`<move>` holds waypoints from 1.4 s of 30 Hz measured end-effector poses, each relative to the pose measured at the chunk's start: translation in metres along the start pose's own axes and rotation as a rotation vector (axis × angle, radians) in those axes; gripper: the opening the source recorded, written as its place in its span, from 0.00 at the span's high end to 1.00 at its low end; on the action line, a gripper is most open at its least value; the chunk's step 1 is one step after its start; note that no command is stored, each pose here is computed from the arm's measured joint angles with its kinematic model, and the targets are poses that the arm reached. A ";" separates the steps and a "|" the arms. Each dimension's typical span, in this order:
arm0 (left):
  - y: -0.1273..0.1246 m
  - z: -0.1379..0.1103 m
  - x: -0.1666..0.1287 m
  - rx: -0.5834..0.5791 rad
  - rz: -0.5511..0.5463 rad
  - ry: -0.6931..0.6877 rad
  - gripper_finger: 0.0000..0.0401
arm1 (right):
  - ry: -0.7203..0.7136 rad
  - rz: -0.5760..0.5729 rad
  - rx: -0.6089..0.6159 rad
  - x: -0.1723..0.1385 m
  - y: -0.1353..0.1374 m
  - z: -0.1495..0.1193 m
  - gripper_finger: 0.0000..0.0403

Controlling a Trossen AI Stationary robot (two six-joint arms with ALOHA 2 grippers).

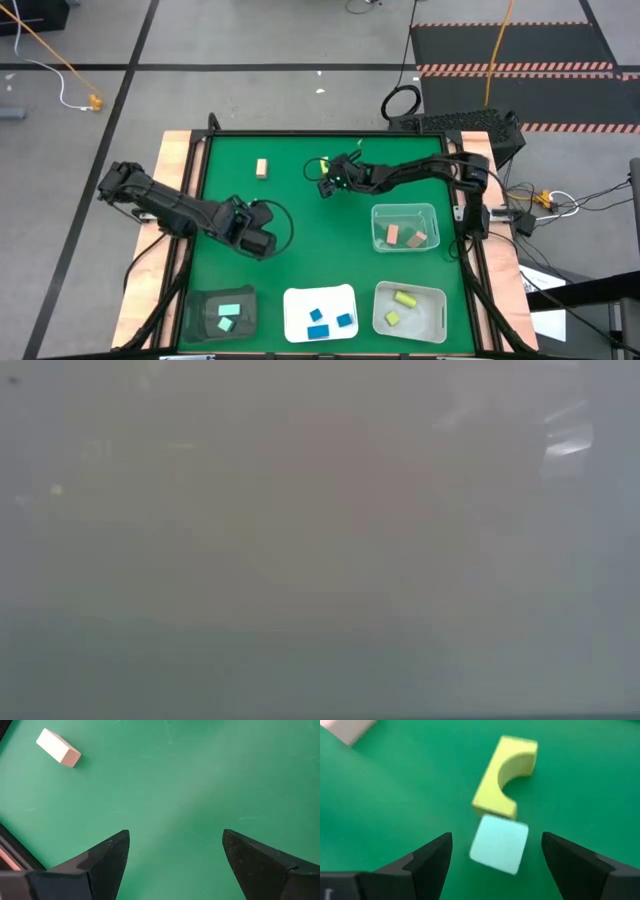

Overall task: Sort & place blocks by color
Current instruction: Put the light blue block into the black bin

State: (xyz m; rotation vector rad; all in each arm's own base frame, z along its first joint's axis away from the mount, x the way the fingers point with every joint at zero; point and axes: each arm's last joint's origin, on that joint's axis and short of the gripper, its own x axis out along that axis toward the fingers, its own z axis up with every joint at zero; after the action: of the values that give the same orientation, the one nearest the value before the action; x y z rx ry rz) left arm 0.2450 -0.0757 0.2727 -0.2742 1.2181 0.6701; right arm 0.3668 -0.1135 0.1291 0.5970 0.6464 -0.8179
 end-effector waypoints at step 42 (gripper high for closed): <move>0.007 0.074 0.001 0.087 0.274 -0.646 0.20 | -0.053 0.744 0.283 -0.106 0.034 0.069 0.71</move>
State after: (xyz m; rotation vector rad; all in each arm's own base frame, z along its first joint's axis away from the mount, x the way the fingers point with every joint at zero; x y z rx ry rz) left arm 0.2980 -0.0303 0.2981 0.1825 0.6615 0.8549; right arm 0.3590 -0.0940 0.2582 0.9893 0.2179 -0.2198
